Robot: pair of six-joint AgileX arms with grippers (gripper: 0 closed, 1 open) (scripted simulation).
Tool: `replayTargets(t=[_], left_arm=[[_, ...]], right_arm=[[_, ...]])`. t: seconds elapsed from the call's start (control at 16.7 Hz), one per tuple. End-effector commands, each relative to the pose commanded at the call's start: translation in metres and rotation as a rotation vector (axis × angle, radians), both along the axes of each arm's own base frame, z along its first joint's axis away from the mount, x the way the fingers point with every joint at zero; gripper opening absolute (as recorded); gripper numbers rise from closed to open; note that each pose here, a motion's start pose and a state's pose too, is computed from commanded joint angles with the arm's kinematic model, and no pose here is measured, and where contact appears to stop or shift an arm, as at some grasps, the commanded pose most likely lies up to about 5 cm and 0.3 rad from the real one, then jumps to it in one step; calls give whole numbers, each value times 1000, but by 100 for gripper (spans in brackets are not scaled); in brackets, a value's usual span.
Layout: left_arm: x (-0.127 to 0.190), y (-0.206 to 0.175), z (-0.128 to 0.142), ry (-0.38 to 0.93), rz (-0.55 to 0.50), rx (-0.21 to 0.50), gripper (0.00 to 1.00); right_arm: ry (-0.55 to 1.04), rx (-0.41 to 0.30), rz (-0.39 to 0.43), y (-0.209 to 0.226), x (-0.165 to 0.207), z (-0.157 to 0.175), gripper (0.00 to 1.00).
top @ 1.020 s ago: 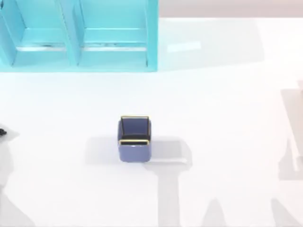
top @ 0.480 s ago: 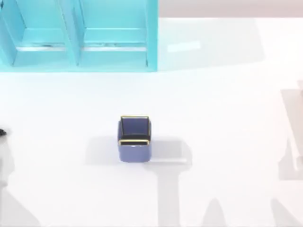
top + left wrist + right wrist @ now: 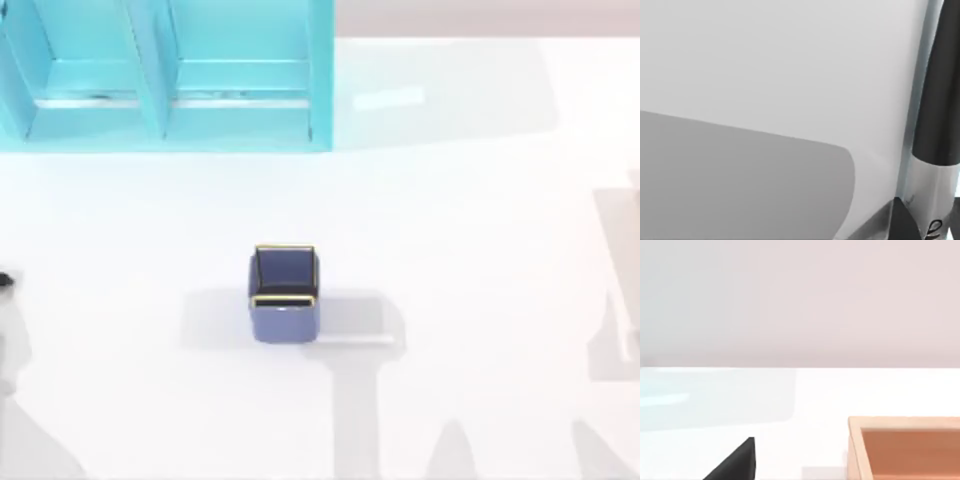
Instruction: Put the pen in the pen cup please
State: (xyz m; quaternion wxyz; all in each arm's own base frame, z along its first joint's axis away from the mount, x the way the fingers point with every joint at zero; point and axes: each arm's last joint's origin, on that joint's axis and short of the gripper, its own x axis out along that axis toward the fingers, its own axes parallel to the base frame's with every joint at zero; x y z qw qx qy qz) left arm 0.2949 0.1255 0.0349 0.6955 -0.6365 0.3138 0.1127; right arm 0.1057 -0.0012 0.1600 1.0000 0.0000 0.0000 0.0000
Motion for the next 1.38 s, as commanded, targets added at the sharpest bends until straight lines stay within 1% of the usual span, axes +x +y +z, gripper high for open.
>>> replayTargets(t=[0.06,0.12,0.3,0.48,0.78,1.02,1.2,1.38], left_arm=[[0,0,0,0,0,0,0],[-11,16,37,160,48,56,0],[-15,20,43,161,54,54,0],[-30,32,62,174,64,43,0],[-76,45,114,193,64,27,0],[-122,37,158,187,54,29,0],[-148,26,178,172,49,43,0],[-160,19,187,160,48,56,0]], right_arm=[[0,0,0,0,0,0,100],[0,0,0,0,0,0,100],[0,0,0,0,0,0,100],[0,0,0,0,0,0,100],[0,0,0,0,0,0,100],[0,0,0,0,0,0,100],[0,0,0,0,0,0,100],[0,0,0,0,0,0,100]])
